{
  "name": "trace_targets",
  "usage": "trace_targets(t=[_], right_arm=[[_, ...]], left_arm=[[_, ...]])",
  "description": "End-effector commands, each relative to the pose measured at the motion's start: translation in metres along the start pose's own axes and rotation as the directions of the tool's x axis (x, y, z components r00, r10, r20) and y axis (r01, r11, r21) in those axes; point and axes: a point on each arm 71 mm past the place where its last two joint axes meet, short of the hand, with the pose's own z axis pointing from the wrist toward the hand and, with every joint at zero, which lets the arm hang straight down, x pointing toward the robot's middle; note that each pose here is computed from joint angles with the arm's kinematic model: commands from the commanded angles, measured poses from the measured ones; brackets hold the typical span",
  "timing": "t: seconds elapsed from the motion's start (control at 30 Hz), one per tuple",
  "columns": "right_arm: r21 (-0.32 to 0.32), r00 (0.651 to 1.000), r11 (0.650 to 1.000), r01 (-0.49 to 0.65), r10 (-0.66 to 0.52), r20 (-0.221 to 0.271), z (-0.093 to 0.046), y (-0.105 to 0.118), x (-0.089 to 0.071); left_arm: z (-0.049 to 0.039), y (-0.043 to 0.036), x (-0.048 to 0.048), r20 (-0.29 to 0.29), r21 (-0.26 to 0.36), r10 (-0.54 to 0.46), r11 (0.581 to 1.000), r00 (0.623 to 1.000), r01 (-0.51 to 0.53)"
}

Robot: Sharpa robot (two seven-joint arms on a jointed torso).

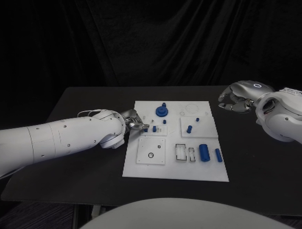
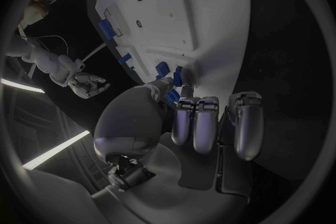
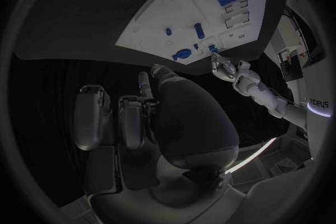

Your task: Assemble the parts on the task board

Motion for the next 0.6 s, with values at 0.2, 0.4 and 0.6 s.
trace_targets(t=[0.2,0.4,0.6], right_arm=[[0.02,1.0,1.0,0.003,-0.003,0.0,-0.0001,-0.0012,0.0006],[0.022,1.0,1.0,0.004,-0.004,-0.004,0.0,-0.0013,0.0008],[0.023,1.0,1.0,0.005,-0.005,-0.005,-0.0002,-0.0016,0.001]], left_arm=[[0.0004,0.0029,0.0064,-0.016,0.002,0.073,0.997,0.997,-0.073],[0.0008,0.0046,0.005,0.002,0.003,0.111,0.994,0.994,-0.111],[0.0011,0.005,0.0037,0.016,0.015,0.116,0.993,0.993,-0.116]])
